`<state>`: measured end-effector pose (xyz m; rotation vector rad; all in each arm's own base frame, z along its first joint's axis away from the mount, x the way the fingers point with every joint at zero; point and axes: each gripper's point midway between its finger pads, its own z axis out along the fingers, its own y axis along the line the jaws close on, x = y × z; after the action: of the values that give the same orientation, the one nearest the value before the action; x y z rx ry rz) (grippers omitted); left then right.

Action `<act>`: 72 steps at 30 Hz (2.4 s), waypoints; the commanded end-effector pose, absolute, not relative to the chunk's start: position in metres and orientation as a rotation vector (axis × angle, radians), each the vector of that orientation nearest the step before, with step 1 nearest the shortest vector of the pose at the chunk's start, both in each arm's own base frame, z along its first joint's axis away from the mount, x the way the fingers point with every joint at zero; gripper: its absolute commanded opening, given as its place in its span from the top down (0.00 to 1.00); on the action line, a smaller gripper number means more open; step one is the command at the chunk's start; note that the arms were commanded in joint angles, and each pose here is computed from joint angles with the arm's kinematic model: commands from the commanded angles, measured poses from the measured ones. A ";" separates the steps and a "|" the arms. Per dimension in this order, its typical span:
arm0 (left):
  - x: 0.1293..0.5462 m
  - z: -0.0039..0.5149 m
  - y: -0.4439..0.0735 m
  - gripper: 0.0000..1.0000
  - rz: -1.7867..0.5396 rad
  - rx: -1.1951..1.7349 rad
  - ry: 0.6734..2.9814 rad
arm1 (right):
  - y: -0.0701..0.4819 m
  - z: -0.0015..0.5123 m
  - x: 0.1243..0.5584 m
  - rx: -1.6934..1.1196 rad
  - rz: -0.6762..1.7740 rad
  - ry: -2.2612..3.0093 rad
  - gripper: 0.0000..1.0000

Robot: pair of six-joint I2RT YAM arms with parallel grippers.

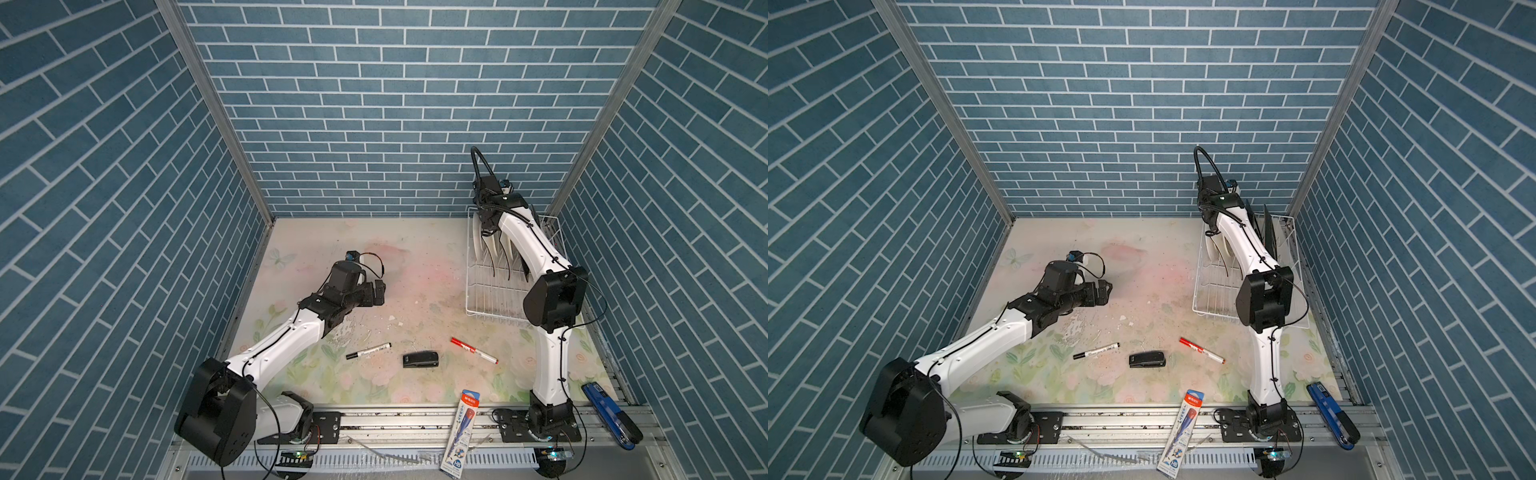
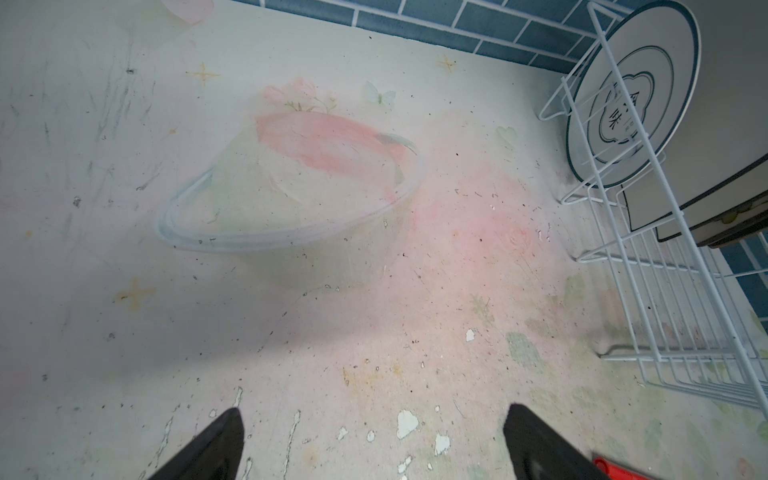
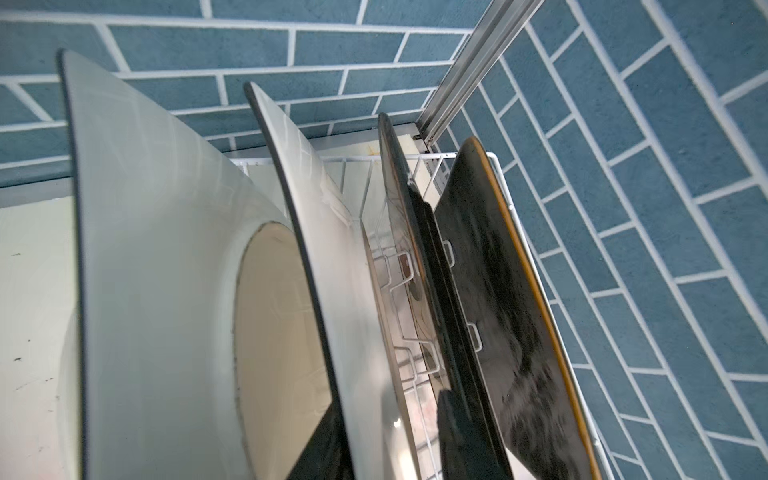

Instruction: Unload the plates from the dish rack

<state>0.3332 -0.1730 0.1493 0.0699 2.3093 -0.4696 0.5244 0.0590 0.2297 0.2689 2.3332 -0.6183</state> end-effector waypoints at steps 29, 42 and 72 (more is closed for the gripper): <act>0.328 0.163 -0.170 0.00 -0.452 0.081 2.293 | 0.047 0.211 0.518 0.294 -0.630 2.425 0.75; 0.327 0.164 -0.169 0.00 -0.453 0.079 2.292 | 0.040 0.212 0.517 0.260 -0.711 2.417 0.83; 0.325 0.161 -0.166 0.00 -0.436 0.072 2.297 | 0.053 0.217 0.526 0.052 -0.800 2.397 1.00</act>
<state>0.3267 -0.1658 0.1544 0.0638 2.3124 -0.4430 0.5221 0.0526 0.2169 0.0675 2.4160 -0.7517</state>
